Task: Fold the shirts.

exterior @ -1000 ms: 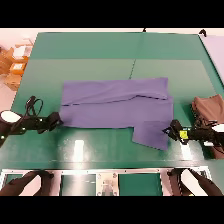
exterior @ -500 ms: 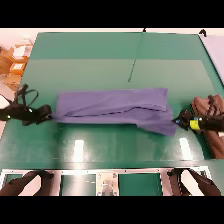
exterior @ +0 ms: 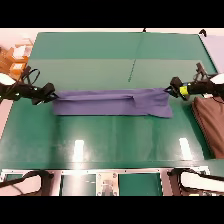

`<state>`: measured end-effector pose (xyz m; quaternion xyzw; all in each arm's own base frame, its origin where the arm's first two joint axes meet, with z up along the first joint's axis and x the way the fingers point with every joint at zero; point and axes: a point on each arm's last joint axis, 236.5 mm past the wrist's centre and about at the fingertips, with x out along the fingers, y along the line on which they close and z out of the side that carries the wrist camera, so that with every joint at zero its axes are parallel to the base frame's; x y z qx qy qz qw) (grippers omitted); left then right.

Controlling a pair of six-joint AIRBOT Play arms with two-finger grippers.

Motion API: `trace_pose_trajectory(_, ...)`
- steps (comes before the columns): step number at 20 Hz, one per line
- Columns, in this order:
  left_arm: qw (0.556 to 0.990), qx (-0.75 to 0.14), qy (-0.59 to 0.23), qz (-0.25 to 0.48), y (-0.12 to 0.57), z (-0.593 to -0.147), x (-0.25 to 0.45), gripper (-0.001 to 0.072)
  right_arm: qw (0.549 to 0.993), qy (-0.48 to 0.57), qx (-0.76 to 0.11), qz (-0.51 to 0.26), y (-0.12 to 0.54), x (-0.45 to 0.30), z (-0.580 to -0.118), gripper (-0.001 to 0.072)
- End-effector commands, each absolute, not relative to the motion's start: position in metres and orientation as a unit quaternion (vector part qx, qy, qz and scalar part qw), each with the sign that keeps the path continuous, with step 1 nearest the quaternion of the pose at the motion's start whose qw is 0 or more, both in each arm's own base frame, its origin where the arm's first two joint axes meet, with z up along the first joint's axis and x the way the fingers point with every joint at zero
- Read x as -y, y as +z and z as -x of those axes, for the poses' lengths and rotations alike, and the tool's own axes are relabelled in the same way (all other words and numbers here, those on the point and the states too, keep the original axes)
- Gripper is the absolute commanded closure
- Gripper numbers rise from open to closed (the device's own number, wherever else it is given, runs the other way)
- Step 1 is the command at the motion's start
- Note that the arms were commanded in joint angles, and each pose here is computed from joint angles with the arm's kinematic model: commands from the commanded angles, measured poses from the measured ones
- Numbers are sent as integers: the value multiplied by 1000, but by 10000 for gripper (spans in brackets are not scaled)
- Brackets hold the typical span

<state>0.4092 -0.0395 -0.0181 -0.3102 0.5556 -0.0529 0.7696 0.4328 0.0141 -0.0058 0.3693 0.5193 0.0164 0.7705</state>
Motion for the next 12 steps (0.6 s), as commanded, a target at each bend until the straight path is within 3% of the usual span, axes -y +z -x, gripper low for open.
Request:
trace_pose_trajectory(1,780,-529,-78,324,-46,-458,56,683,760,22,-534,-370,-40,-23,-476,695)
trace_pose_trajectory(2,789,-521,-80,316,-51,-471,61,682,757,22,-538,-370,-48,-23,-482,682)
trace_pose_trajectory(3,796,-513,-80,311,-52,-481,64,571,756,20,-539,-371,-52,-19,-487,522)
trace_pose_trajectory(4,806,-500,-80,307,-44,-491,62,141,758,18,-536,-373,-49,-13,-491,343)
trace_pose_trajectory(5,815,-487,-80,303,-31,-499,55,13,760,19,-533,-371,-40,-2,-492,261)
trace_pose_trajectory(6,821,-479,-85,300,-13,-506,46,69,763,28,-536,-361,-30,10,-490,230)
trace_pose_trajectory(9,815,-486,-101,299,28,-502,16,70,763,67,-570,-298,-19,56,-459,154)
trace_pose_trajectory(10,811,-493,-103,299,36,-497,7,71,760,75,-583,-277,-24,70,-446,62)
trace_pose_trajectory(12,797,-508,-104,310,42,-487,-4,72,743,90,-606,-270,-42,85,-425,60)
